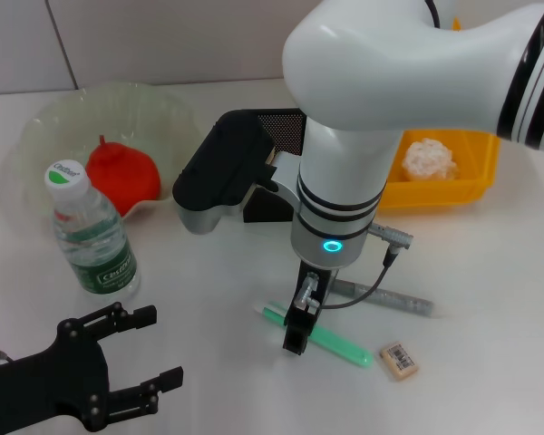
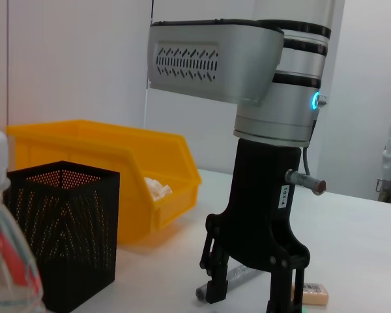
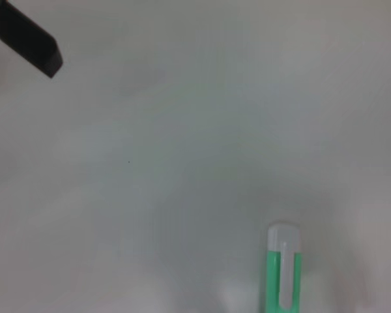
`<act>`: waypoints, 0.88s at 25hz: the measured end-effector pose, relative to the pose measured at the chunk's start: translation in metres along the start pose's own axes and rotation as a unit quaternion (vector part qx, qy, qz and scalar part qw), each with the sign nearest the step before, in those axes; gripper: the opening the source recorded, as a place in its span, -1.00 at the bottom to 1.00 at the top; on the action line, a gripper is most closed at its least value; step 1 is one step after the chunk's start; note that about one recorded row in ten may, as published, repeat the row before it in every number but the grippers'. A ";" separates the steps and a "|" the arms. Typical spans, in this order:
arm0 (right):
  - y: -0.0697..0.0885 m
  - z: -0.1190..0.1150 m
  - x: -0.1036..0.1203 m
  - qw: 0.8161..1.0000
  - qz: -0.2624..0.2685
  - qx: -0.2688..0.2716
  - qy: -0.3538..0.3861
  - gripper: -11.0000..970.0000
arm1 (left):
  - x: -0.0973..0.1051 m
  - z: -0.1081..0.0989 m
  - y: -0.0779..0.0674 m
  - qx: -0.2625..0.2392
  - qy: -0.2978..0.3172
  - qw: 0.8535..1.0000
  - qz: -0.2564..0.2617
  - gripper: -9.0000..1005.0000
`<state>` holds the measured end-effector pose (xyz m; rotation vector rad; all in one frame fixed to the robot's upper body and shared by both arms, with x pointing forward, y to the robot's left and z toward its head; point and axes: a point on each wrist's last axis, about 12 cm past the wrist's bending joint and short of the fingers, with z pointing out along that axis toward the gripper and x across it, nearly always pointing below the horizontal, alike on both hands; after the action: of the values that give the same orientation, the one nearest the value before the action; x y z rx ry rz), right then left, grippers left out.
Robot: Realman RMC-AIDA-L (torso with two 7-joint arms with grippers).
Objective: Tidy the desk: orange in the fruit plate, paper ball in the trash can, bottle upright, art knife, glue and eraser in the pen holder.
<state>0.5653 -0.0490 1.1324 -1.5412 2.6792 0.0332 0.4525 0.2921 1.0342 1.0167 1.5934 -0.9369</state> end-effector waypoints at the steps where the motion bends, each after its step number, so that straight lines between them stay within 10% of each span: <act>1: 0.000 0.000 0.000 1.000 0.000 0.000 0.000 0.36 | 0.000 0.000 0.000 0.000 0.000 1.000 0.000 0.60; 22: 0.001 0.001 0.000 1.000 0.001 -0.006 0.002 0.05 | 0.000 0.000 -0.001 0.001 0.000 1.000 0.000 0.60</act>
<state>0.5641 -0.0486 1.1318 -1.5426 2.6890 0.0458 0.4518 0.2921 1.0340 1.0175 1.5922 -0.9383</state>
